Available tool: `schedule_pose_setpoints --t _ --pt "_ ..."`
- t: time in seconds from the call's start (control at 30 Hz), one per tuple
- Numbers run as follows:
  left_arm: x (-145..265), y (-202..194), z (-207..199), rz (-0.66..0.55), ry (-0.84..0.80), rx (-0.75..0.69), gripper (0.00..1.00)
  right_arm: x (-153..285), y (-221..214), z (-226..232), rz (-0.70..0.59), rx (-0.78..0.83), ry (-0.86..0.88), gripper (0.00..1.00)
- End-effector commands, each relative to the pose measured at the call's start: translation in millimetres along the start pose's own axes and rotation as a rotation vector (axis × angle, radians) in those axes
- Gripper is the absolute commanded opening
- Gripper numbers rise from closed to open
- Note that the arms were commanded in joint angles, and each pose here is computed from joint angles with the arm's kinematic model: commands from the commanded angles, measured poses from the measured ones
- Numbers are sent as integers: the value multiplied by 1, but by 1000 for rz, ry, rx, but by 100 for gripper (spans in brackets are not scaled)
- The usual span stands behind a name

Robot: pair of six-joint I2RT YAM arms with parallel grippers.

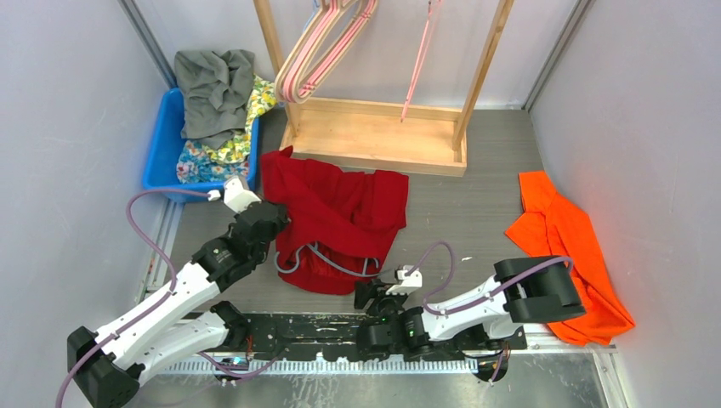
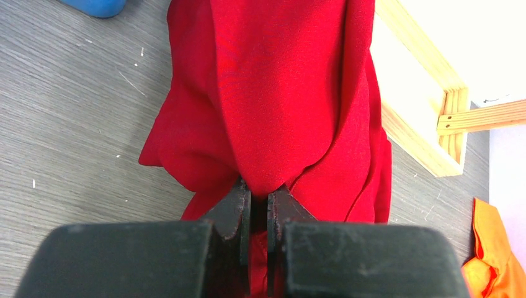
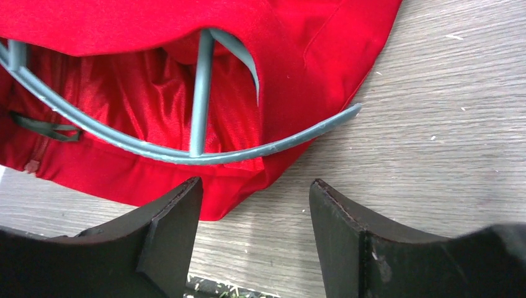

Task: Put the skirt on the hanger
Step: Hang the skirt on the hanger.

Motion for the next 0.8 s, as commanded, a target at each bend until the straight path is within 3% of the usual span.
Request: schedule_pose_setpoints --t 0.0,0.4,0.57,0.7,0.77 --pt "5 26 -10 -106 -24 91 0 -9 -5 9 4 -14 -13 69" --pt "6 28 -14 -97 -51 82 0 -35 -2 -9 -14 12 -138 70" --pt "8 30 -15 -95 -57 73 0 -45 2 -12 -22 2 -168 64" --pt "7 30 -16 -90 -63 66 0 -48 4 -15 -27 11 -185 51" --pt "7 30 -16 -86 -63 60 0 -47 8 -18 -33 11 -186 35"
Point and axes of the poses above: each gripper's point midway between its finger pads, its own x axis back along the fingers, its own z axis along the line the jaws close on, y = z × x, the point moved 10 cm from there along x, back along the fingers, and after that the axes turned 13 degrees about -x, right-handed, at the moved point
